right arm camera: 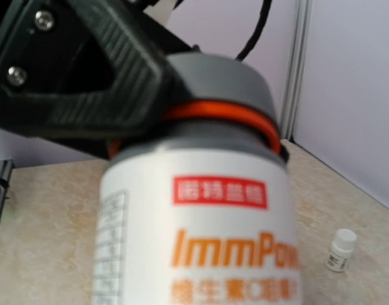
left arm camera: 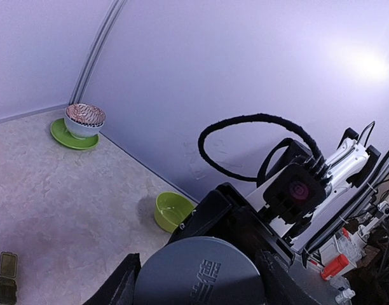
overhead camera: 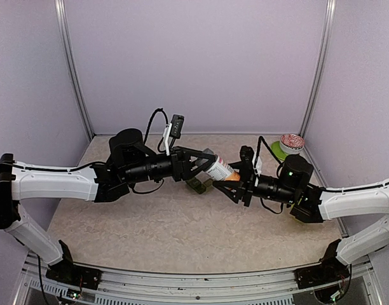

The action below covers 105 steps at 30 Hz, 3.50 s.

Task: Sort the pills into containers
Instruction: Open the lid of the pill bottle, then place the lid of the pill bottle at the center of the board.

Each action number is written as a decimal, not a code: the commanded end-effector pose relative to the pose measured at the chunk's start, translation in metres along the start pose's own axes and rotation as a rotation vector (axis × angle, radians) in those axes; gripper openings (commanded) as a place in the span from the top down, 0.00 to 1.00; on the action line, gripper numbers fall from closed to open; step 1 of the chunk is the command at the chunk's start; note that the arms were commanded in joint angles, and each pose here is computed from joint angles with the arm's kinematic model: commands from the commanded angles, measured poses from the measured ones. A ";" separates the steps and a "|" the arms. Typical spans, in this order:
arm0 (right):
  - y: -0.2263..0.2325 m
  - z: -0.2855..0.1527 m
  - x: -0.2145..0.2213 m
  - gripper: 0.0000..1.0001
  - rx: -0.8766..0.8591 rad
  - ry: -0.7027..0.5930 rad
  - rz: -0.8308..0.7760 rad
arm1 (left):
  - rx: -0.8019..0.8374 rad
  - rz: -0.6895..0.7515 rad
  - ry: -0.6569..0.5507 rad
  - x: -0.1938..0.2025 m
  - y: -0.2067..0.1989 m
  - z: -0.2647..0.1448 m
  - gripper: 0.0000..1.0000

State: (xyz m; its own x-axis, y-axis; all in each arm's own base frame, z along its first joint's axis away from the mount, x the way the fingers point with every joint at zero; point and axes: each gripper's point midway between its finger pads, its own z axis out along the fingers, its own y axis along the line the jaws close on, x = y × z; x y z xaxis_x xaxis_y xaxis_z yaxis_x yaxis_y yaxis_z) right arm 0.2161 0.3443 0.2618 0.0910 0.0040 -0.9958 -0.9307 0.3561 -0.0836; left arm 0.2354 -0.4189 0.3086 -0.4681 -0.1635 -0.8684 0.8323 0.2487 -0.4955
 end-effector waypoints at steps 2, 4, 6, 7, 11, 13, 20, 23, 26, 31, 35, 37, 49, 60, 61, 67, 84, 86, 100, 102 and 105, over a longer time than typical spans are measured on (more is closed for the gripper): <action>-0.014 -0.008 -0.008 0.97 0.082 -0.036 -0.080 | -0.106 -0.038 -0.135 -0.046 0.012 -0.013 0.62; -0.014 -0.008 -0.007 0.97 0.089 -0.036 -0.094 | -0.117 -0.052 -0.146 -0.051 0.012 -0.013 0.62; -0.016 -0.008 -0.005 0.97 0.093 -0.030 -0.109 | -0.125 -0.069 -0.150 -0.053 0.013 -0.012 0.62; -0.016 -0.007 -0.004 0.97 0.094 -0.028 -0.116 | -0.134 -0.078 -0.147 -0.053 0.014 -0.012 0.62; -0.018 -0.005 -0.003 0.98 0.105 -0.030 -0.129 | -0.135 -0.095 -0.150 -0.056 0.009 -0.008 0.58; -0.017 -0.005 -0.005 0.98 0.097 -0.035 -0.125 | -0.128 -0.083 -0.153 -0.056 0.004 -0.006 0.52; -0.011 -0.007 -0.015 0.98 0.066 -0.062 -0.101 | -0.109 -0.059 -0.162 -0.056 0.000 -0.009 0.48; -0.011 -0.010 -0.014 0.98 0.068 -0.061 -0.097 | -0.146 -0.037 -0.175 -0.060 0.005 -0.015 0.48; -0.009 -0.014 -0.015 0.98 0.070 -0.066 -0.088 | -0.220 -0.004 -0.172 -0.060 0.018 -0.025 0.47; -0.007 -0.021 -0.016 0.98 0.071 -0.068 -0.079 | -0.375 0.025 -0.140 -0.047 0.061 -0.048 0.46; -0.005 -0.027 -0.020 0.98 0.072 -0.082 -0.072 | -0.516 0.032 -0.106 -0.027 0.104 -0.071 0.46; -0.004 -0.029 -0.021 0.98 0.069 -0.087 -0.069 | -0.560 0.026 -0.090 -0.017 0.121 -0.080 0.46; 0.000 -0.034 -0.023 0.98 0.059 -0.111 -0.049 | -0.854 0.042 0.036 0.042 0.215 -0.119 0.46; 0.001 -0.036 -0.021 0.98 0.052 -0.108 -0.042 | -1.014 0.032 0.155 0.094 0.273 -0.133 0.46; 0.001 -0.035 -0.021 0.98 0.052 -0.109 -0.042 | -1.033 0.035 0.172 0.100 0.279 -0.135 0.46; 0.002 -0.035 -0.019 0.97 0.049 -0.107 -0.037 | -1.088 0.040 0.236 0.125 0.299 -0.135 0.46; -0.002 -0.033 -0.010 0.97 0.058 -0.096 -0.020 | -1.099 0.047 0.259 0.130 0.301 -0.129 0.22; -0.002 -0.033 -0.007 0.97 0.057 -0.091 -0.015 | -1.075 0.046 0.235 0.119 0.295 -0.125 0.16; -0.012 -0.020 0.029 0.97 0.074 -0.028 0.043 | -0.731 0.063 0.181 0.058 0.247 -0.061 0.01; -0.014 -0.018 0.037 0.97 0.085 -0.013 0.051 | -0.715 0.072 0.182 0.051 0.247 -0.055 0.01; -0.021 -0.014 0.051 0.98 0.115 0.015 0.067 | -0.680 0.074 0.172 0.043 0.248 -0.050 0.01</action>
State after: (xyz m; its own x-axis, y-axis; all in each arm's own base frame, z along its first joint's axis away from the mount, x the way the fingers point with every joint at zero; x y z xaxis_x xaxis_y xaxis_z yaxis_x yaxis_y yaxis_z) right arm 0.2229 0.3267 0.2134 0.0231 -0.0103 -0.9997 -0.9095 0.4148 -0.0253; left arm 0.4008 -0.3059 0.1376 -0.5173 -0.0020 -0.8558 0.4509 0.8493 -0.2745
